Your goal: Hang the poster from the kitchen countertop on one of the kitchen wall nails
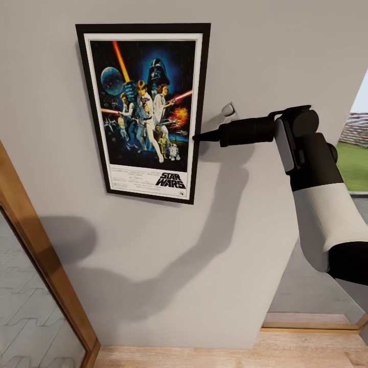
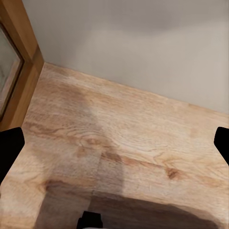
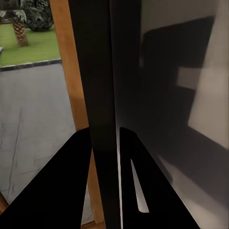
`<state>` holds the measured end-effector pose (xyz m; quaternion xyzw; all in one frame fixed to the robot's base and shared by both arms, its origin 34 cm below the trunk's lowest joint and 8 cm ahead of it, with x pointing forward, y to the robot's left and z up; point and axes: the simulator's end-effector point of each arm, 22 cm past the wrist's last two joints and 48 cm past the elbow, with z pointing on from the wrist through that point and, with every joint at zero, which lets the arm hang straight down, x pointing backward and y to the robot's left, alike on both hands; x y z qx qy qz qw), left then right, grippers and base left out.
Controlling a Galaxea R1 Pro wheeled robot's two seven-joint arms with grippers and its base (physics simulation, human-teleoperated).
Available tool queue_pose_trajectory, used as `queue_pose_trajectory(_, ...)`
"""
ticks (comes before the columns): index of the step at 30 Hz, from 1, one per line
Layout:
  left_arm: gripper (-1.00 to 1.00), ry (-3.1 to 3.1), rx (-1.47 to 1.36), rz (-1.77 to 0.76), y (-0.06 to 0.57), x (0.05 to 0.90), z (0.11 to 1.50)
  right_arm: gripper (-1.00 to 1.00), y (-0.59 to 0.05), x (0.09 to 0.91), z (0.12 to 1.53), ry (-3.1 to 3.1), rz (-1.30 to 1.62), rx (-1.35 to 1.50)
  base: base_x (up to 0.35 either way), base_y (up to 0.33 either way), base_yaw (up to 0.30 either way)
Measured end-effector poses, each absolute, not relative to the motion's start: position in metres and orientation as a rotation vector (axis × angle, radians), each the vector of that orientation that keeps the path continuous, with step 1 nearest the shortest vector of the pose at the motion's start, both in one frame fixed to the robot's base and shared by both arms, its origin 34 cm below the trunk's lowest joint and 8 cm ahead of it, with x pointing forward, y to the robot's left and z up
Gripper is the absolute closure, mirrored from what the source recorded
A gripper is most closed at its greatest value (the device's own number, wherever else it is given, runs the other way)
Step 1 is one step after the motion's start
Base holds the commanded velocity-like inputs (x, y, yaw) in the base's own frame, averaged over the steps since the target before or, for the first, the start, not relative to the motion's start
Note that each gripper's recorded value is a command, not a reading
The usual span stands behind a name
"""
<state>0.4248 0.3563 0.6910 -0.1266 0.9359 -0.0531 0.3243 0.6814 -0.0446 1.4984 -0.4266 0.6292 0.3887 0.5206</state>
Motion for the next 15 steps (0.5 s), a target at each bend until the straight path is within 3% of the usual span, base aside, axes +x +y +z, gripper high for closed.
queue_pose_trajectory(15, -1.00, 2.455, -0.331, -0.139, 0.3567, 0.4247, 0.6910, 1.00, -0.0446, 0.6813, 1.4985, 1.508, 0.932, -1.022, 0.000, -0.053, 0.000)
